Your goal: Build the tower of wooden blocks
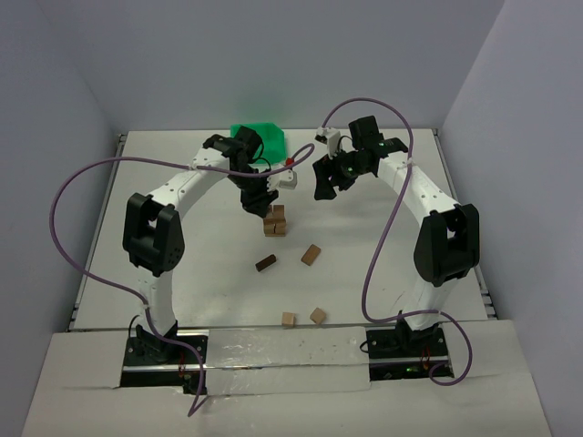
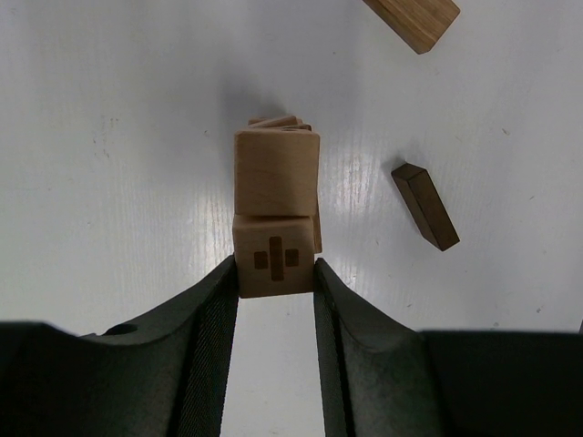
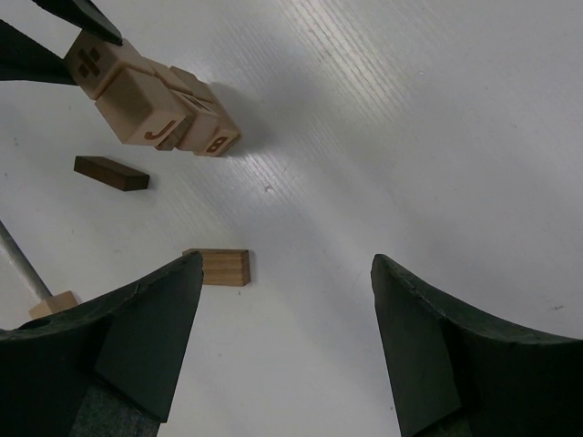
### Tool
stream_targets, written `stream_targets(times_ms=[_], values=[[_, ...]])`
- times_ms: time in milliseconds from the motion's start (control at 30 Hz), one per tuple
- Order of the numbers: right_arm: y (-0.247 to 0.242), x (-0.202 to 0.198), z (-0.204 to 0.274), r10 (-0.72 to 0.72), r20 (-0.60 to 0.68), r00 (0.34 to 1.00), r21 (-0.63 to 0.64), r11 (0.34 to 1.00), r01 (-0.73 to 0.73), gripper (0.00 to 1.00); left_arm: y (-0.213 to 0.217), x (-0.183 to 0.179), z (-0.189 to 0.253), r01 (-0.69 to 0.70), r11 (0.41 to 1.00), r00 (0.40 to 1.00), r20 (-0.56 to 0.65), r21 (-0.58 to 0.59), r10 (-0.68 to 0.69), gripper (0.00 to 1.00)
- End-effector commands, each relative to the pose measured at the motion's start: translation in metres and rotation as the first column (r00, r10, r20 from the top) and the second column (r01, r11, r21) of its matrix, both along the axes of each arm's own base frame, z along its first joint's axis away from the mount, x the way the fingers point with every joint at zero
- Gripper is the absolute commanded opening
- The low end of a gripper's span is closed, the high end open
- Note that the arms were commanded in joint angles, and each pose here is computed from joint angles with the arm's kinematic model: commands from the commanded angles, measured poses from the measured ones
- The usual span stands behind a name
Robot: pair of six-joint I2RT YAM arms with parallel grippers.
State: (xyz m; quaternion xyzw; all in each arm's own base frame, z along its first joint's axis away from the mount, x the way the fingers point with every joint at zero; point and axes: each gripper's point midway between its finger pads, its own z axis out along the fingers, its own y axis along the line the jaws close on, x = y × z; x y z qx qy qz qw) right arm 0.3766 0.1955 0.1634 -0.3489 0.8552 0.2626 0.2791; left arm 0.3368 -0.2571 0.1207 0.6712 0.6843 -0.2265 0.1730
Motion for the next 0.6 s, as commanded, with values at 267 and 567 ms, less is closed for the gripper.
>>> stream_targets(times_ms=[267,567], values=[[0.007,0.0,0.025,0.017,0.06,0.998,0.031,0.999,-0.019,0.82,-0.007,-0.001,0.025,0.012,0.999,0.999,0.034,-0.039,-0.011,0.68],[0.0,0.0,0.046,0.0,0.126,0.992,0.01,1.0,-0.002,0.82,0.006,-0.001,0.097,-0.035,0.99,0.987,0.152,-0.138,0.056,0.78]])
